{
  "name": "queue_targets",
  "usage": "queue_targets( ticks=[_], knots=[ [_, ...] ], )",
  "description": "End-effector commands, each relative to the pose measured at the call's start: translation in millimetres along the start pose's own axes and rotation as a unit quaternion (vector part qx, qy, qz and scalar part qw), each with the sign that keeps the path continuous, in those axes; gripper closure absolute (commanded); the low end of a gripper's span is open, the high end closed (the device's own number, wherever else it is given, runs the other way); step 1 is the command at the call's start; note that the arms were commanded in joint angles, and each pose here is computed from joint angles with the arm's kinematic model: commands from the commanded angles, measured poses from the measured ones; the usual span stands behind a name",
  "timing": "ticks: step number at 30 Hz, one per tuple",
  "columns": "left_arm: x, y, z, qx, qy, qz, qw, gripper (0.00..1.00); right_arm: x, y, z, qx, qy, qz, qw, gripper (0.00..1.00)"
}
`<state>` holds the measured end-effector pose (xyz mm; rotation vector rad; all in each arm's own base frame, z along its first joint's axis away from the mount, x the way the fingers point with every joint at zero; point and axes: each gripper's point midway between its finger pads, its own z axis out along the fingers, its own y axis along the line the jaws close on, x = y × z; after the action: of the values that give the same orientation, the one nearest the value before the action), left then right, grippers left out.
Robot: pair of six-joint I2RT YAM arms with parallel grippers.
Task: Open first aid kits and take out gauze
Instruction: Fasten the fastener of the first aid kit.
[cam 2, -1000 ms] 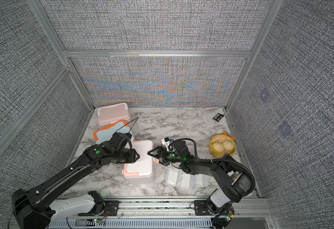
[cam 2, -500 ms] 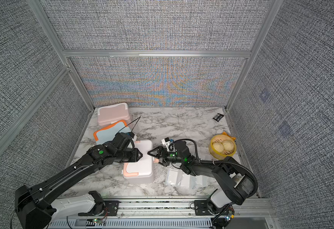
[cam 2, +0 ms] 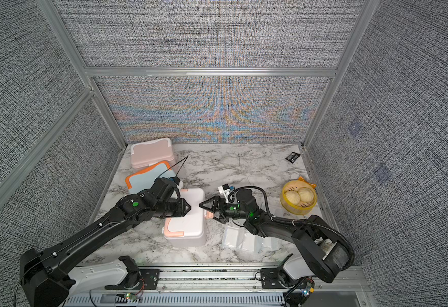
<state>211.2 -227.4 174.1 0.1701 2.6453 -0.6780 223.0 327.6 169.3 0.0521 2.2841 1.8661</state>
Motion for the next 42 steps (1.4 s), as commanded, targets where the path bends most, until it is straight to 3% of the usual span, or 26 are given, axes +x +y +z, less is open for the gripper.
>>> queue_targets(
  ticks=[1, 42],
  knots=[
    [7.7, 9.5, 1.0, -0.02, 0.014, -0.003, 1.0, 0.7, 1.4, 10.1, -2.0, -0.016, 0.004, -0.017, 1.0, 0.01],
    [6.0, 8.0, 5.1, -0.02, 0.017, -0.001, 1.0, 0.7, 5.3, 21.8, -26.2, 0.039, -0.002, -0.054, 0.998, 0.01]
  ],
)
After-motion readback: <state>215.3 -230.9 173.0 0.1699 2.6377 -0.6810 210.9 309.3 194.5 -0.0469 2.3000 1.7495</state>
